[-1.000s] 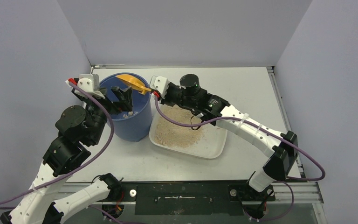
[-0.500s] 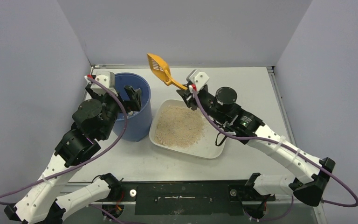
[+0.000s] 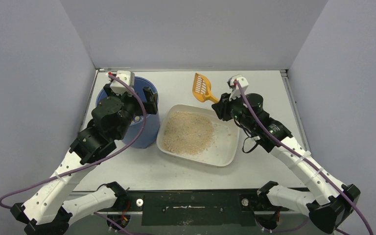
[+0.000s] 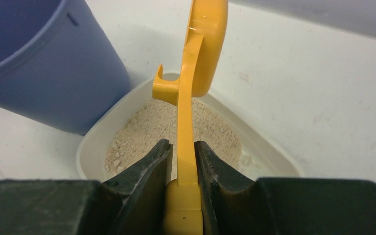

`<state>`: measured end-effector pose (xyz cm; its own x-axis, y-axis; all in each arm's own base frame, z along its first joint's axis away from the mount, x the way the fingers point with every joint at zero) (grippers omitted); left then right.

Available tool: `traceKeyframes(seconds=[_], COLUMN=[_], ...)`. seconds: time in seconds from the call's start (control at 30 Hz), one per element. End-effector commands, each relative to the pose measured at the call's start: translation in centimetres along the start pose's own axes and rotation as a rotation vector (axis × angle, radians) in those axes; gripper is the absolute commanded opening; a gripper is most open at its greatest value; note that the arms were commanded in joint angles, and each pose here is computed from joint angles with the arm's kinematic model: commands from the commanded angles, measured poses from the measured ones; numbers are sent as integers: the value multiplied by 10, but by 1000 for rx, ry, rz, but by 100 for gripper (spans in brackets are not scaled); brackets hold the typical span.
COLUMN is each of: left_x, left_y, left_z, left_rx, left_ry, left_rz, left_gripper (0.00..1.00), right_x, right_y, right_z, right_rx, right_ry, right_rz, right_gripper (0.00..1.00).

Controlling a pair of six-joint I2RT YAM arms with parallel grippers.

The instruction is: Clean the litter box

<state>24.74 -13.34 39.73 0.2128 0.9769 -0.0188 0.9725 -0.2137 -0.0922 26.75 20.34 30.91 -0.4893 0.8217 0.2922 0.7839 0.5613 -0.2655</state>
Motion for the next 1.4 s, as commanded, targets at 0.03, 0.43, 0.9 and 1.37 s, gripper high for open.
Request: traceKeyframes(seconds=[0.03, 0.43, 0.9, 1.37], left_x=[-12, -27, -22, -29], left_y=[11, 29, 28, 31], left_z=[-13, 3, 11, 14], left_rx=[-44, 29, 55, 62], left_ry=[-41, -14, 7, 1], left_rz=[39, 76, 55, 82], left_gripper=[97, 97, 97, 97], right_x=[2, 3, -15, -46], right_y=[6, 53, 78, 53], right_z=[43, 98, 140, 144], right_rx=[189, 412, 521, 500], right_ry=[245, 478, 631, 583], right_rz=[-126, -214, -176, 14], right_gripper=[0, 0, 22, 53])
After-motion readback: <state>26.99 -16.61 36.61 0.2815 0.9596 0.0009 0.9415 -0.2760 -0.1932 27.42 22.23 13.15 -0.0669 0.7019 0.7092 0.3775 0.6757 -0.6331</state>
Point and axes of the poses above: each gripper's point midway between its finger pads, its own y axis out along the fingers, its own x axis along the line the jaws close on, z = x × y, the point moved 3 cm from there along -y, back along the fingers, and after that the axes turned 8 degrees about y, right-handed, at the moved point
